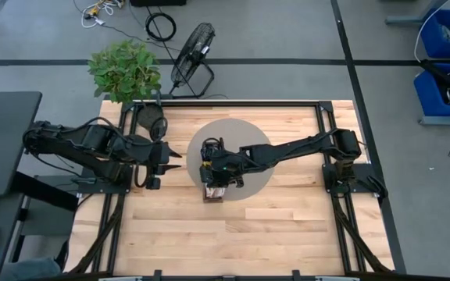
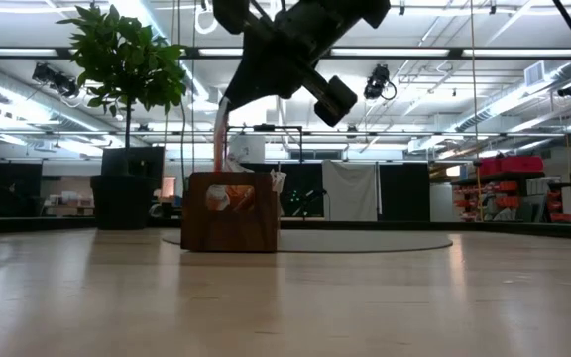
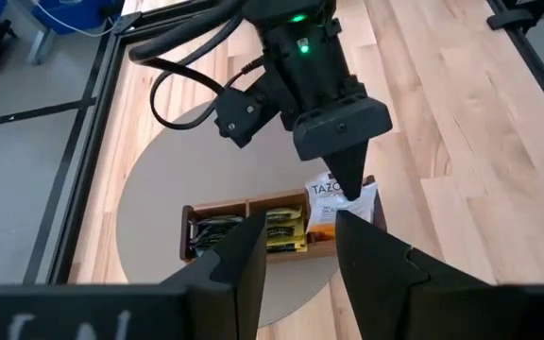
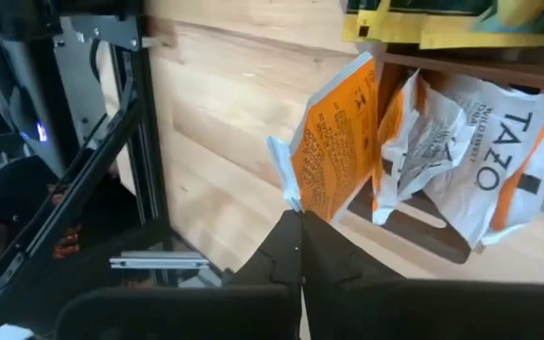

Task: Pick & Place Tea
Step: Put the white tea bag into the bottom section of the wooden organizer

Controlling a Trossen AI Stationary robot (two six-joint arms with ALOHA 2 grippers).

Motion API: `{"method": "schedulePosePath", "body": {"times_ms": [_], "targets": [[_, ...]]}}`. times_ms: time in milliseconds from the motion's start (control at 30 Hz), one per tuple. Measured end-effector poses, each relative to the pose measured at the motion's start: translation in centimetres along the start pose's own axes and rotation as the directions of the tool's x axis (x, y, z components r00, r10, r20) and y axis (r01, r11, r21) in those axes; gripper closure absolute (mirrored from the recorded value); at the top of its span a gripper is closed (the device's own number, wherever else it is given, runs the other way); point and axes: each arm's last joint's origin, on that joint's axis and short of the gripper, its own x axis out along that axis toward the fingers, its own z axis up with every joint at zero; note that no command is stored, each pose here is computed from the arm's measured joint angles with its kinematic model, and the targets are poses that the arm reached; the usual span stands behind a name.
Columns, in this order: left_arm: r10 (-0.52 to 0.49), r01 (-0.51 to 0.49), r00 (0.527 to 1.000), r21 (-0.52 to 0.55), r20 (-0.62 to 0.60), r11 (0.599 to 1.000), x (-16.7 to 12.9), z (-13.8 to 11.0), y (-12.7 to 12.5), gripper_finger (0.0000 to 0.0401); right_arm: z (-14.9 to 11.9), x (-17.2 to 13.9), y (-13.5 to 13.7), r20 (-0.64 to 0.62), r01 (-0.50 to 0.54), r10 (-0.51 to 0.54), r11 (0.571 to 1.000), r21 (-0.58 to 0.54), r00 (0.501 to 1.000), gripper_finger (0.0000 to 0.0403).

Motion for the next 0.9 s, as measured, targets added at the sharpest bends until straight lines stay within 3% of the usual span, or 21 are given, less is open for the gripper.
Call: {"method": "schedulePosePath", "body": {"times_ms": [500,900], "targets": [[0.001,-0.001,1.0,0.0,0.0,1.0,0.0,0.0,0.0,0.0268,-1.1,0.4,-0.4,-0.055,0.039,-0.037,0.999,0.025,0.998,0.0403],[0.001,-0.001,1.0,-0.001,0.0,1.0,0.0,0.0,0.0,0.0268,-0.3,0.3,-0.6,-0.037,0.061,-0.059,0.997,0.047,0.998,0.0403]]}}
